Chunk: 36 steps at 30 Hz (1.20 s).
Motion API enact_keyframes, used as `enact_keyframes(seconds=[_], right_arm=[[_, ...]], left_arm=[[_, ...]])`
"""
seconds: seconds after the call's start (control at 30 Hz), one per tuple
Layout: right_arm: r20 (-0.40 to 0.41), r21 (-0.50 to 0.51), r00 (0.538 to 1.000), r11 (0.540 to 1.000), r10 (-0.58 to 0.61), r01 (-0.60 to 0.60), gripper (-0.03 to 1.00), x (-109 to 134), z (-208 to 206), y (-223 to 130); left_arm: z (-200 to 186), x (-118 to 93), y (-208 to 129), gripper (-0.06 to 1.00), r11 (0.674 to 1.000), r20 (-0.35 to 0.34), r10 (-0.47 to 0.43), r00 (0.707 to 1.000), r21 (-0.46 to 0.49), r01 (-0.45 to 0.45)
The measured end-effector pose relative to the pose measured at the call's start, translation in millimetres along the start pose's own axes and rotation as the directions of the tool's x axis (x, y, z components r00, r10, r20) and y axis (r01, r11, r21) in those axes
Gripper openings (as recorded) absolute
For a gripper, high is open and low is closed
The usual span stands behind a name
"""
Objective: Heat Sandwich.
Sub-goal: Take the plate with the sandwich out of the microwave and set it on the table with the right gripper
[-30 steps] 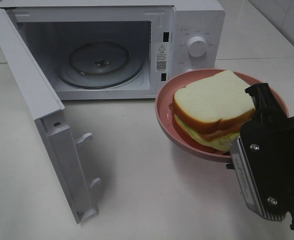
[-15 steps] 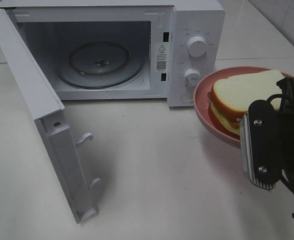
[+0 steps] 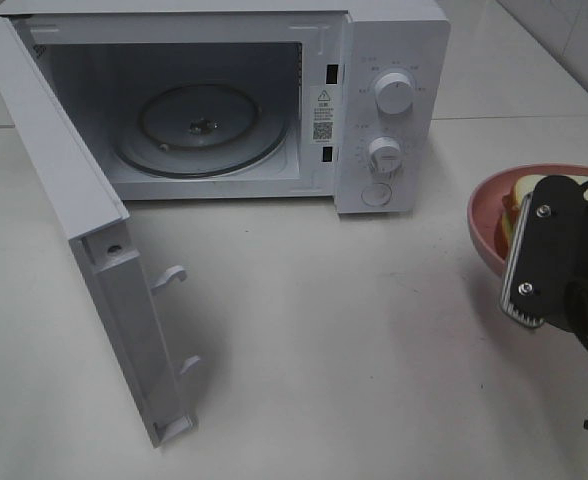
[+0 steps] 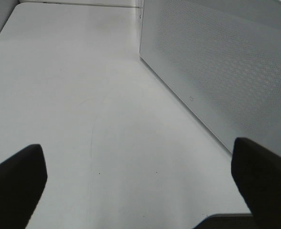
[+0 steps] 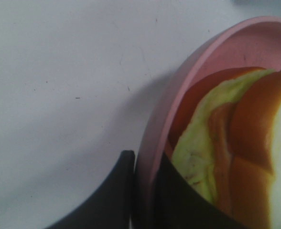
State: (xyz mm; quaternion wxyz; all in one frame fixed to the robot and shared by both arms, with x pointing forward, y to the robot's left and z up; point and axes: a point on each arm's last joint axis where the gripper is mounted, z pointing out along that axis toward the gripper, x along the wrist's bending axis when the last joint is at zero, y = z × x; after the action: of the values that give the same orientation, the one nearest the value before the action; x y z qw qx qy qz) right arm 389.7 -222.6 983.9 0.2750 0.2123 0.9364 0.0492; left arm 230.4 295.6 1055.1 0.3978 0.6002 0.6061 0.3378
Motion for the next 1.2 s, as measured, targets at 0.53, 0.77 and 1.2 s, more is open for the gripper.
enact_keyframes(seconds=[0.53, 0.77, 1.2], right_arm=[[0.141, 0.117, 0.934, 0.932, 0.328, -0.345, 0.05, -8.5, -1.4, -14.5], [0.192, 0.145, 0.892, 0.887, 0.409, -0.438, 0.05, -9.7, 4.2, -15.6], [0.224, 0.201, 0.805, 0.782, 0.55, -0.59, 0.05, -6.6, 48.7, -7.7]], left_arm=[[0.0, 0.0, 0.0, 0.97, 1.0, 0.0, 0.0, 1.0, 0.0, 0.0], [0.0, 0.0, 0.0, 0.97, 1.0, 0.0, 0.0, 1.0, 0.0, 0.0], [0.0, 0.0, 0.0, 0.97, 1.0, 0.0, 0.0, 1.0, 0.0, 0.0]])
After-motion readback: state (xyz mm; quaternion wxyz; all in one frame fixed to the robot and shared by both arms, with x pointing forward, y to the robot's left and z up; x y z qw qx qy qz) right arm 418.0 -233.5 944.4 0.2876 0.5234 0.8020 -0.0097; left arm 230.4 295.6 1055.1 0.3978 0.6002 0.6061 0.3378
